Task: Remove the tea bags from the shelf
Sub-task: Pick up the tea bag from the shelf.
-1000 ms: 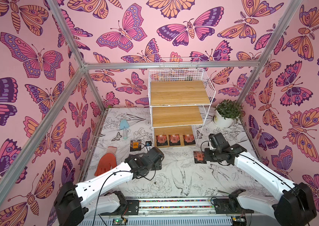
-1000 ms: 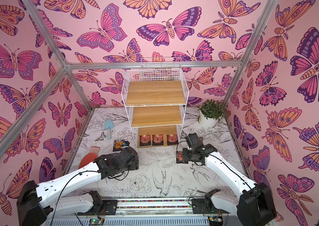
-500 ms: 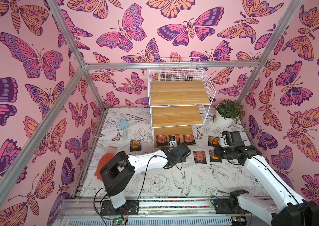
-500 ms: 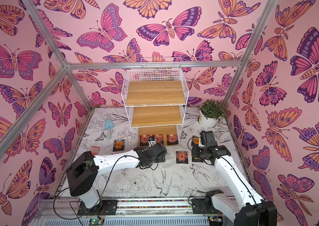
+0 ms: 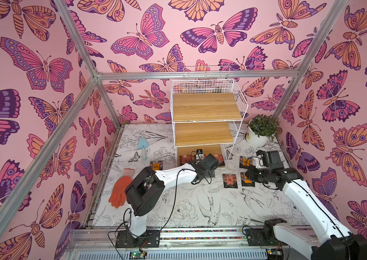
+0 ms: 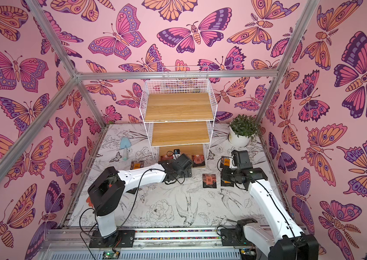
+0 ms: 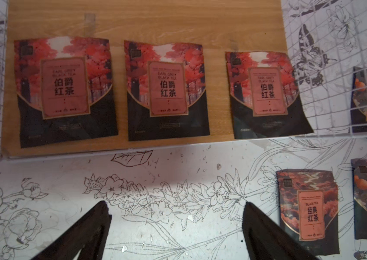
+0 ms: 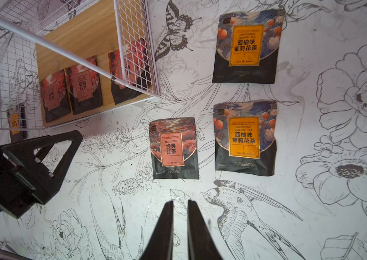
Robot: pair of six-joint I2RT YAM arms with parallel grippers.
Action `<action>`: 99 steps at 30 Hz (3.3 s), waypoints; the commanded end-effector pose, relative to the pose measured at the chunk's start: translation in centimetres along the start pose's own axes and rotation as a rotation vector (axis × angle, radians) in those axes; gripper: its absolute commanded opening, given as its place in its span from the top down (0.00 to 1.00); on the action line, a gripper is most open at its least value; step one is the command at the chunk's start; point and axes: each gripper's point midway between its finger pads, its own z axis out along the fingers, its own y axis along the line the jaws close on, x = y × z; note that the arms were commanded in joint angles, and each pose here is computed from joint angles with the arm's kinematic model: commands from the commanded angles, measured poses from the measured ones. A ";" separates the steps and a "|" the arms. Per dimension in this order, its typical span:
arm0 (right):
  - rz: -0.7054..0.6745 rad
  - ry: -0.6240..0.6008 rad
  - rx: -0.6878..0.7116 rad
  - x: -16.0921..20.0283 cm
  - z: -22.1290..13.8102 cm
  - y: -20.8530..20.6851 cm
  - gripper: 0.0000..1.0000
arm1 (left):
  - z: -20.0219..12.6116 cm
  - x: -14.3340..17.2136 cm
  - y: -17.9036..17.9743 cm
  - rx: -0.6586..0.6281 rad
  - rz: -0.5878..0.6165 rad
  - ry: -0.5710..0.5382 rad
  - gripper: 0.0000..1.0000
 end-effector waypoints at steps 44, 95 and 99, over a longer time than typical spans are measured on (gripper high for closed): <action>0.022 0.004 -0.056 -1.2 0.0 0.3 0.81 | 6.2 -2.4 1.3 -0.106 0.111 -0.053 0.03; 0.024 -0.012 -0.073 -1.4 -0.5 0.4 0.82 | 6.3 0.1 2.0 -0.115 0.129 0.090 0.81; 0.026 -0.015 -0.069 -1.4 -0.3 0.2 0.82 | 5.3 0.7 1.9 -0.095 0.115 0.118 0.89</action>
